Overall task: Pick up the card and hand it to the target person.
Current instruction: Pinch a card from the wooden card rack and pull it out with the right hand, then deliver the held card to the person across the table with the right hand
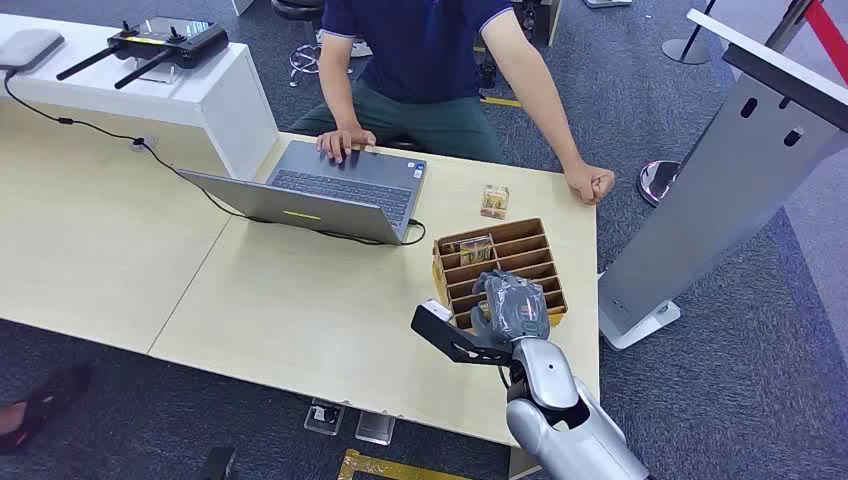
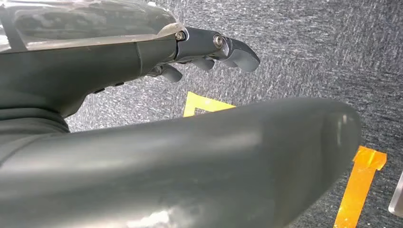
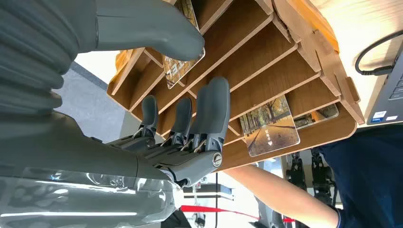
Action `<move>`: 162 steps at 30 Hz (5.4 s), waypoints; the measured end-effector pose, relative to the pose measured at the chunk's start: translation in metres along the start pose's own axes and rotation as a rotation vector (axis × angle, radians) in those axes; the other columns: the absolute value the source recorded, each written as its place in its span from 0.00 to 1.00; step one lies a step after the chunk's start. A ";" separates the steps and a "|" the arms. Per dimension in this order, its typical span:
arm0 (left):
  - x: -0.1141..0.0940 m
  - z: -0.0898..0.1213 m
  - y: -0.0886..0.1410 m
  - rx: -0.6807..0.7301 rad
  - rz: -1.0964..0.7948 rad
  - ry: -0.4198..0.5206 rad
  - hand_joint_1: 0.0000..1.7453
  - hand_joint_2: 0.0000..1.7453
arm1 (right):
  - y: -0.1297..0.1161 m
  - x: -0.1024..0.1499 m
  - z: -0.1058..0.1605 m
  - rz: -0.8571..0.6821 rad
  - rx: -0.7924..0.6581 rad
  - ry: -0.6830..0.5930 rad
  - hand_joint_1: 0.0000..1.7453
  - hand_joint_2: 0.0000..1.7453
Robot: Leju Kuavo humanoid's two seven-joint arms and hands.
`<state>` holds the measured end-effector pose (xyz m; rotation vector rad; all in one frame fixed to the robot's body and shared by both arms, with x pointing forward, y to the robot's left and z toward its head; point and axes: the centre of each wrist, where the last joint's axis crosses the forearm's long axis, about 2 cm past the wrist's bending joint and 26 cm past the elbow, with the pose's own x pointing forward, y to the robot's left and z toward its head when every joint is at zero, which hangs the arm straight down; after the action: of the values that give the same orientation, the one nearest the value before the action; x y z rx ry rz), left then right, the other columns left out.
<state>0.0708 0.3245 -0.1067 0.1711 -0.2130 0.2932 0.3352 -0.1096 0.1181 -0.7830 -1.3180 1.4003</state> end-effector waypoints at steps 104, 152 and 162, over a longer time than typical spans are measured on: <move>-0.001 0.000 0.000 0.005 0.010 -0.012 0.00 0.00 | -0.127 0.021 -0.029 -0.195 -0.473 -0.258 0.83 1.00; -0.003 0.000 0.001 0.007 0.007 -0.028 0.00 0.00 | -0.027 -0.067 0.018 -1.367 -0.142 -0.413 0.00 1.00; -0.005 0.000 0.003 0.027 0.032 -0.021 0.00 0.00 | 0.017 -0.099 0.067 -1.420 -0.148 -0.390 0.00 1.00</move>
<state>0.0656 0.3263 -0.1074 0.1972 -0.2327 0.3263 0.2958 -0.2222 0.0969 0.4184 -1.7015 0.2773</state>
